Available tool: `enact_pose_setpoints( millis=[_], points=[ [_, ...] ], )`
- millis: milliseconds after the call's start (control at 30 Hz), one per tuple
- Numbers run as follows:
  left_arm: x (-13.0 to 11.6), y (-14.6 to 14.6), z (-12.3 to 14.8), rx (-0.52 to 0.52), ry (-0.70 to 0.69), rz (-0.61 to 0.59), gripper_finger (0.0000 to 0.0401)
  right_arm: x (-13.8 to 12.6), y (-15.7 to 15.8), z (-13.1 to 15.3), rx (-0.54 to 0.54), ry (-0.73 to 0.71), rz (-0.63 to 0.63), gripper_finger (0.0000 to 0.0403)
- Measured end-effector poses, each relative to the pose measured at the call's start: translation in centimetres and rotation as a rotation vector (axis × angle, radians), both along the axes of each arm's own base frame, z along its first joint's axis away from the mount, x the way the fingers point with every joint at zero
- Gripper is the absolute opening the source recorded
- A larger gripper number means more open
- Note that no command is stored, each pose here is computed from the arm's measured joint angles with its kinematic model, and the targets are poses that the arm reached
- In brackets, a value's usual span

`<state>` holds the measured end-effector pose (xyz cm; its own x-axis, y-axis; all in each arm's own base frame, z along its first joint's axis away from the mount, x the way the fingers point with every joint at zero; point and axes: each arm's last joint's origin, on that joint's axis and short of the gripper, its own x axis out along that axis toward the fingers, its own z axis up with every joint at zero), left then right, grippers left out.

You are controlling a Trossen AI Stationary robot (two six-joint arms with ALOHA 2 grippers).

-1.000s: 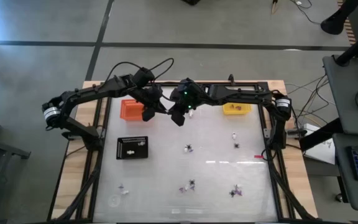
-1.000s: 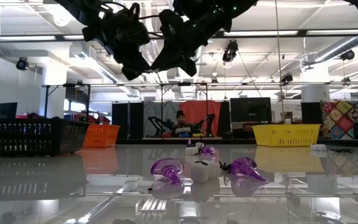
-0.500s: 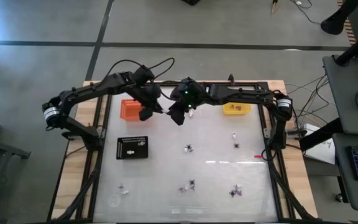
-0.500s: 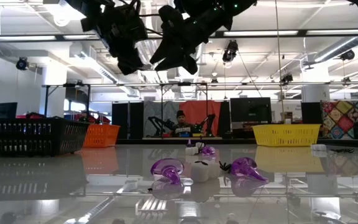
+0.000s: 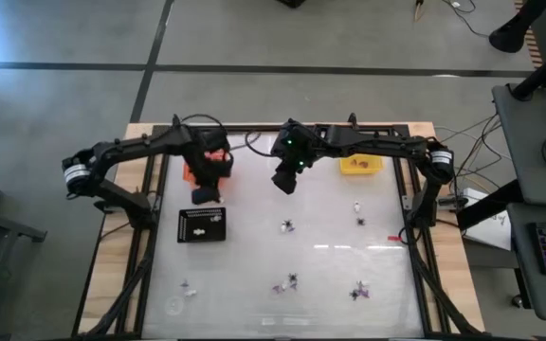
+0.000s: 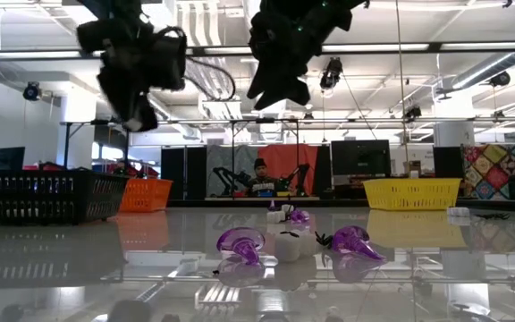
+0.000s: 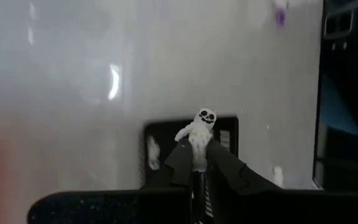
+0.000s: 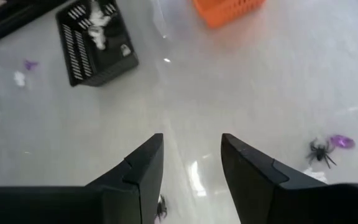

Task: Sort Halloween decoration
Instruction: Put the white skeleton toy into the black bin

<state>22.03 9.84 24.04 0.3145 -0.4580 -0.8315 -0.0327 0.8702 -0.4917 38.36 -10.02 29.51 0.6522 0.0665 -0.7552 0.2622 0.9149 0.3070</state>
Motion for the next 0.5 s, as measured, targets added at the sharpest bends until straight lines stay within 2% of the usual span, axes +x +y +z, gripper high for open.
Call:
enact_pose_setpoints(
  millis=[300, 500],
  points=[
    [-2.0, -2.3, -4.3, -0.110, 0.158, -0.020, 0.0000, -0.1, -0.1, -0.1, -0.020, 0.021, -0.024, 0.0153],
    [-3.3, -3.0, -6.3, -0.175, 0.237, 0.010, 0.0003, -0.4, 0.0, -0.3, 0.003, 0.053, -0.042, 0.0151]
  ],
)
